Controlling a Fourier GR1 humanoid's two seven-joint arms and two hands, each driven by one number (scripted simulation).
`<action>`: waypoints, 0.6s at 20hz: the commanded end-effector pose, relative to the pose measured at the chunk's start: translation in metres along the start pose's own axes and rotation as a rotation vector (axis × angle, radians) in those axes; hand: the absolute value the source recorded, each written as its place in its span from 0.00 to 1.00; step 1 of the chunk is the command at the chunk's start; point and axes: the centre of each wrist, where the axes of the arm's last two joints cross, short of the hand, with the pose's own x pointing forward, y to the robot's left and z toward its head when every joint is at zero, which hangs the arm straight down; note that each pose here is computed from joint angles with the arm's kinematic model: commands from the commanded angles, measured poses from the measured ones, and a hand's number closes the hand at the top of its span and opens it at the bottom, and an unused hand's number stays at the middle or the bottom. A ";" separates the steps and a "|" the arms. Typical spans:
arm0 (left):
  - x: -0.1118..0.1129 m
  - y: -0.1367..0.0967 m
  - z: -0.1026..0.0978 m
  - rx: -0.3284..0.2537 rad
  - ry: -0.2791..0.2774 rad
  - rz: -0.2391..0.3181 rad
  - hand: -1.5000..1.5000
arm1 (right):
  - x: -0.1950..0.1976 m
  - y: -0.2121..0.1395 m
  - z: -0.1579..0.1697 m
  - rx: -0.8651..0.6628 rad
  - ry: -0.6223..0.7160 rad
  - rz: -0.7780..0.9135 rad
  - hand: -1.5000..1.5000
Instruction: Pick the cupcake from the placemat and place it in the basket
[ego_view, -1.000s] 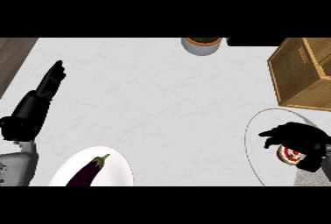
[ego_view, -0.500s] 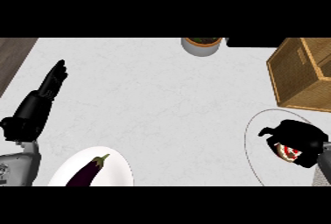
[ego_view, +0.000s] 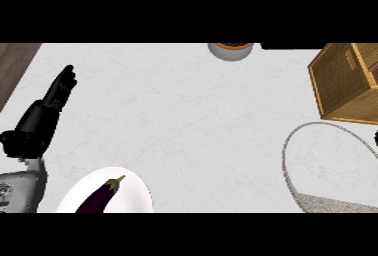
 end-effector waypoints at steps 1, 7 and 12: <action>0.000 -0.003 -0.001 0.010 -0.009 0.009 0.50 | -0.050 -0.021 0.056 -0.184 0.266 -0.120 1.00; 0.000 -0.008 0.001 -0.001 -0.021 0.019 0.50 | -0.078 -0.050 0.091 -0.581 0.351 -0.339 1.00; -0.003 -0.005 0.004 -0.017 -0.001 0.000 0.50 | -0.092 -0.069 0.116 -0.861 0.173 -0.560 1.00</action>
